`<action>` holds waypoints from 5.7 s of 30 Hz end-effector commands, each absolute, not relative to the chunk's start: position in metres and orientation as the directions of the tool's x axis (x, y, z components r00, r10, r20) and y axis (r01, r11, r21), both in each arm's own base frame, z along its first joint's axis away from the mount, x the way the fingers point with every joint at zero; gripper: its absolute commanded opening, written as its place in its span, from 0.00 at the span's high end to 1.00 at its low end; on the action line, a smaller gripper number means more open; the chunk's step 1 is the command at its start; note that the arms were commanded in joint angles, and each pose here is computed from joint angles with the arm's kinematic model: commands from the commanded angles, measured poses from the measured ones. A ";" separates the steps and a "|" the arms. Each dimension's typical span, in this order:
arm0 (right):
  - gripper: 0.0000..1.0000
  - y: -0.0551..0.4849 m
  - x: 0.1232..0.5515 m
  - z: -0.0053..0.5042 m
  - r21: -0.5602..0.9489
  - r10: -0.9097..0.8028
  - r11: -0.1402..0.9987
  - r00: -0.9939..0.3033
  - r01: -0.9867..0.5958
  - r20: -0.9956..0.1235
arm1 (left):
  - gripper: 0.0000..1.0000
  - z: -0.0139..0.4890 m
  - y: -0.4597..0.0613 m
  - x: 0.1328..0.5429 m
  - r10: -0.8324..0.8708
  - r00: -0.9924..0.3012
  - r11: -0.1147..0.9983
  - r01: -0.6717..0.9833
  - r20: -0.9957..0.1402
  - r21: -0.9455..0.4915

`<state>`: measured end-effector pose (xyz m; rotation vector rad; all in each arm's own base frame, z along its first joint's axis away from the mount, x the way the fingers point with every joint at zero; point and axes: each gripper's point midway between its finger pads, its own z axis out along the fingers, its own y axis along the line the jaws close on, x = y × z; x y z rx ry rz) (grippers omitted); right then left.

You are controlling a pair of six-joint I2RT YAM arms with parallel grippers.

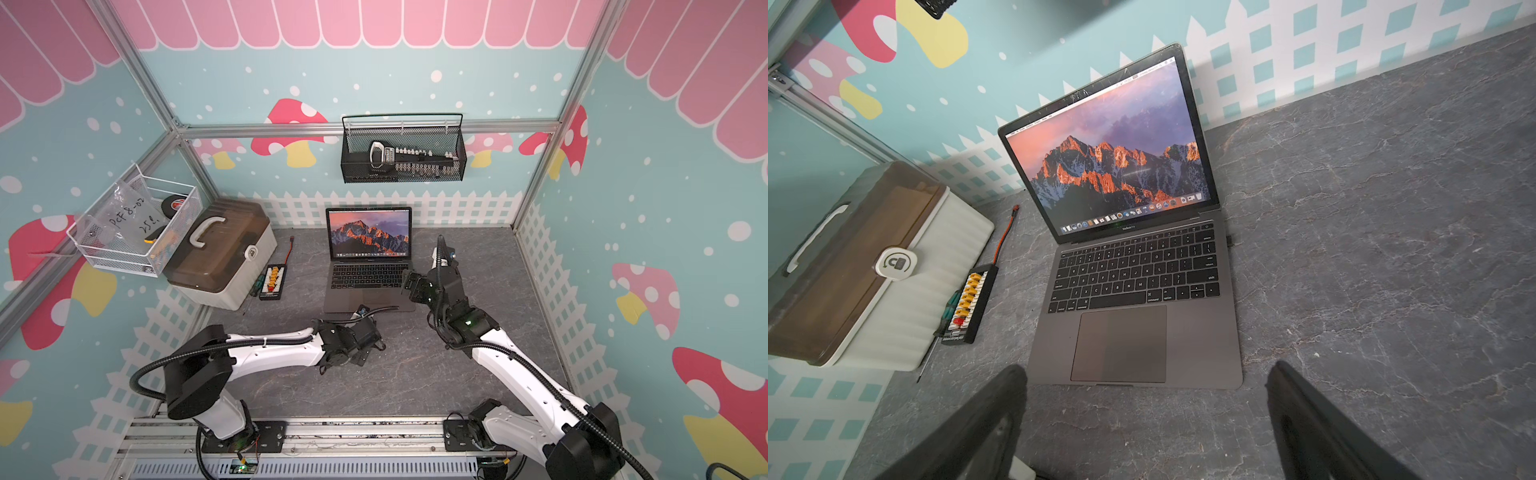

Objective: Insert the wireless mouse receiver into the laptop
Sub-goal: Place the mouse at the center of the board, then move the mouse to the center of the board, then adjust the mouse at the center of the board, then pick up the mouse from the center of the board, then place the mouse at the center of the board.

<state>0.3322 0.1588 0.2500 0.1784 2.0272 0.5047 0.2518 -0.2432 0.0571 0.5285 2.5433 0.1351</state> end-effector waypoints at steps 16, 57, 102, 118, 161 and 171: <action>0.08 0.155 0.329 0.256 0.449 0.359 0.889 -0.474 -0.087 -0.804 | 0.03 0.024 -0.224 0.270 -0.063 -0.946 0.929 0.061 -0.317 -0.366; 0.08 0.209 0.169 0.124 0.422 -0.196 0.761 -0.796 -0.492 -0.573 | 0.01 0.109 -0.231 0.250 -0.257 -0.865 0.883 -0.028 -0.432 -0.469; 1.00 0.308 0.187 0.040 0.217 -0.537 0.740 -0.753 -0.637 -0.380 | 0.01 0.112 -0.085 0.253 -0.500 -0.709 0.851 -0.296 -0.498 -0.434; 0.01 0.315 0.170 0.064 0.129 -0.630 0.684 -0.671 -0.718 -0.390 | 0.01 0.108 -0.070 0.249 -0.571 -0.665 0.807 -0.347 -0.481 -0.478; 0.58 0.181 0.347 0.104 0.026 -0.264 0.948 -0.830 -0.317 -0.492 | 0.01 0.114 -0.069 0.265 -0.611 -0.638 0.777 -0.372 -0.469 -0.507; 0.59 0.101 0.436 0.067 -0.065 -0.251 0.968 -0.920 -0.242 -0.301 | 0.01 0.128 -0.064 0.275 -0.624 -0.601 0.772 -0.378 -0.499 -0.511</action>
